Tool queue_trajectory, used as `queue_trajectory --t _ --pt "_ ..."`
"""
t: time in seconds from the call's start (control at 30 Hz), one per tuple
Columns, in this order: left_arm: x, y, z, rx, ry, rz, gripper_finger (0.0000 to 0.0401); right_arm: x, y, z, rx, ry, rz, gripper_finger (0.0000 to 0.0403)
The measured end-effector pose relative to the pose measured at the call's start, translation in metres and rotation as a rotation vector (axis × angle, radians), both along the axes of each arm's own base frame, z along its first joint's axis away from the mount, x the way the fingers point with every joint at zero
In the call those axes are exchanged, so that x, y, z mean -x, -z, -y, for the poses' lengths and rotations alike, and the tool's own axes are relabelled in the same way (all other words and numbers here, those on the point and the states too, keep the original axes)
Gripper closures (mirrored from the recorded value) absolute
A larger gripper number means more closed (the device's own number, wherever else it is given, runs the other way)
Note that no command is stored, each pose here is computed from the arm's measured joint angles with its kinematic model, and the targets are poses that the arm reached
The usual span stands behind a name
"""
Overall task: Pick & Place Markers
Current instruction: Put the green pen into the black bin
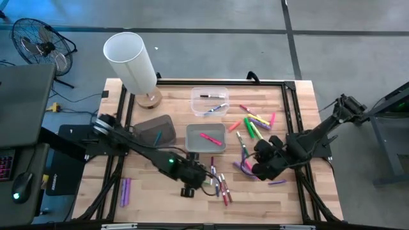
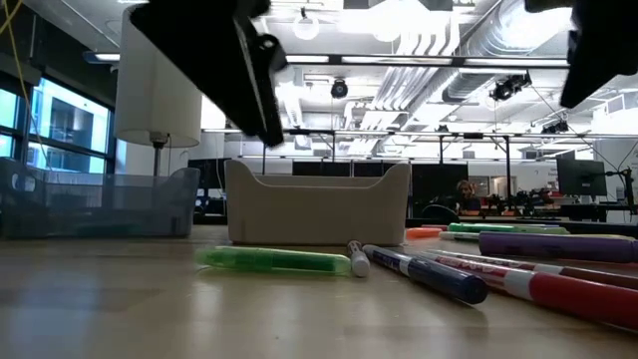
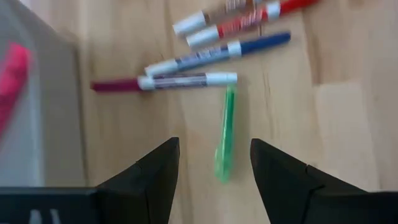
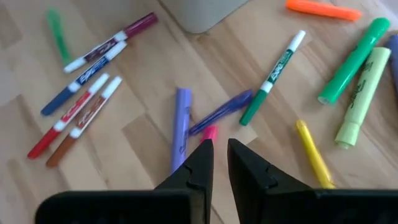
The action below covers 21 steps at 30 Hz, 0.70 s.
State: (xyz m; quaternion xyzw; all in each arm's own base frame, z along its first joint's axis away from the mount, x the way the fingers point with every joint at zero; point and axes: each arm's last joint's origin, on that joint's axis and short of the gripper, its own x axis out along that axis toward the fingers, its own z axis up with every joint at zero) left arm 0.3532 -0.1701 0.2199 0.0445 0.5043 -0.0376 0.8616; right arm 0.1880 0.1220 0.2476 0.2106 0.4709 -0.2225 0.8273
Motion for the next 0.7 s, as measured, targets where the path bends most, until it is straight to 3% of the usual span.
queue_trajectory --t 0.27,0.4,0.7 --pt "-0.036 0.028 0.012 0.045 0.018 -0.094 0.0209 0.007 0.0 -0.011 0.006 -0.045 0.015 0.0367" --pt "-0.042 0.042 0.014 0.046 -0.001 -0.125 0.0213 0.009 0.0 -0.014 0.007 -0.052 0.02 0.0366" --pt "-0.044 0.067 0.016 0.032 -0.049 -0.199 0.0308 0.011 -0.001 -0.015 0.011 -0.061 0.023 0.0363"
